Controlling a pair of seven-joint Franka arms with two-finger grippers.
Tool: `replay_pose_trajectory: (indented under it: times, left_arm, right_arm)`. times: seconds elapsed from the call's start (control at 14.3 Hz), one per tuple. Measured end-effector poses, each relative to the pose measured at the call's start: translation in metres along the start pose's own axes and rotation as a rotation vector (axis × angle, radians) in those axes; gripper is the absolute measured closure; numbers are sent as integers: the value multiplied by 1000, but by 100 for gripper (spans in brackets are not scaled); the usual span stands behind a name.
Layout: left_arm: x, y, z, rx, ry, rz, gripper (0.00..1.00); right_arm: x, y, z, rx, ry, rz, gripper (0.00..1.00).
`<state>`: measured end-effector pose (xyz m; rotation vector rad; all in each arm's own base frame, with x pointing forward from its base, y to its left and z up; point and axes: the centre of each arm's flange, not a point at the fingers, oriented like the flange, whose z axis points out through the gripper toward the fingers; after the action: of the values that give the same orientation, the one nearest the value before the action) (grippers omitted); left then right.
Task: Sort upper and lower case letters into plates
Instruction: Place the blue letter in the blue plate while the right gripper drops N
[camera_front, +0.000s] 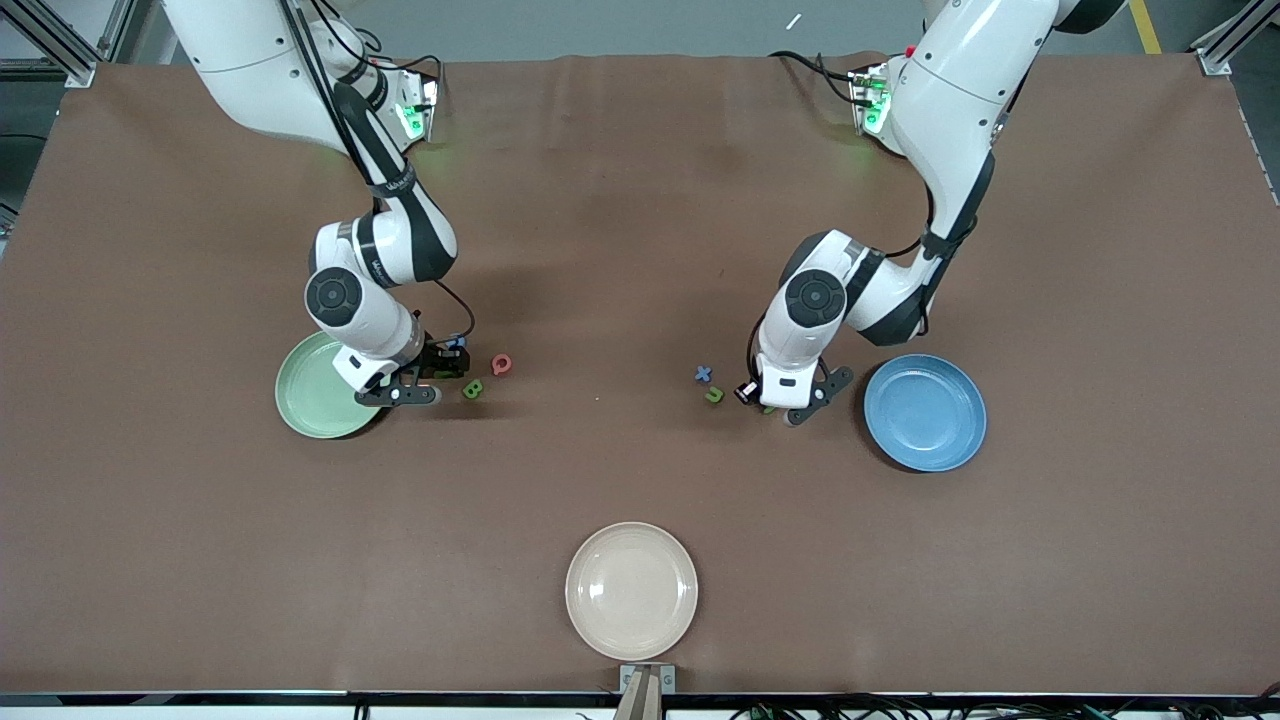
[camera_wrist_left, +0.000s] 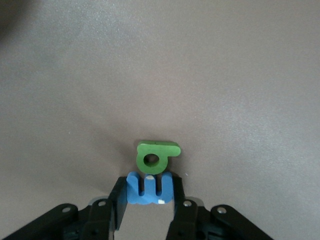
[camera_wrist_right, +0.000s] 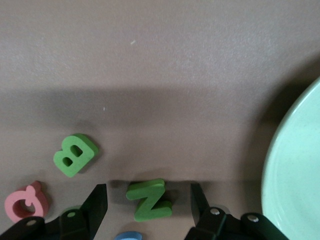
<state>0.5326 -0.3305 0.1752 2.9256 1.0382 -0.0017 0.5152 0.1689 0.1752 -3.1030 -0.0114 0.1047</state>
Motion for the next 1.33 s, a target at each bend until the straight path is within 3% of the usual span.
replay_pose_trajectory:
  times: [0.21,0.28,0.49,0.7,0.98,1.33]
  left_arm:
    - [1,1,-4,-3,2,0,60]
    - [0,2,-10,3,3,1,60]
    - [0,2,-50,51,6,9,60]
    - [19,-9,-99,80,15,93,60]
    - [85,-49,-123,108,-1,298,60]
    - [162,-125,-103,144,-70,474,60]
  right_arm:
    - [-2,0,3,-2,-7,3,26]
    - [-2,1,3,-3,-7,3,32]
    - [-1,2,-2,-1,-4,7,65]
    - [-1,2,-2,-3,-19,9,65]
    - [17,9,-41,-3,-118,34,65]
    - [40,81,-91,-24,-115,2,65]
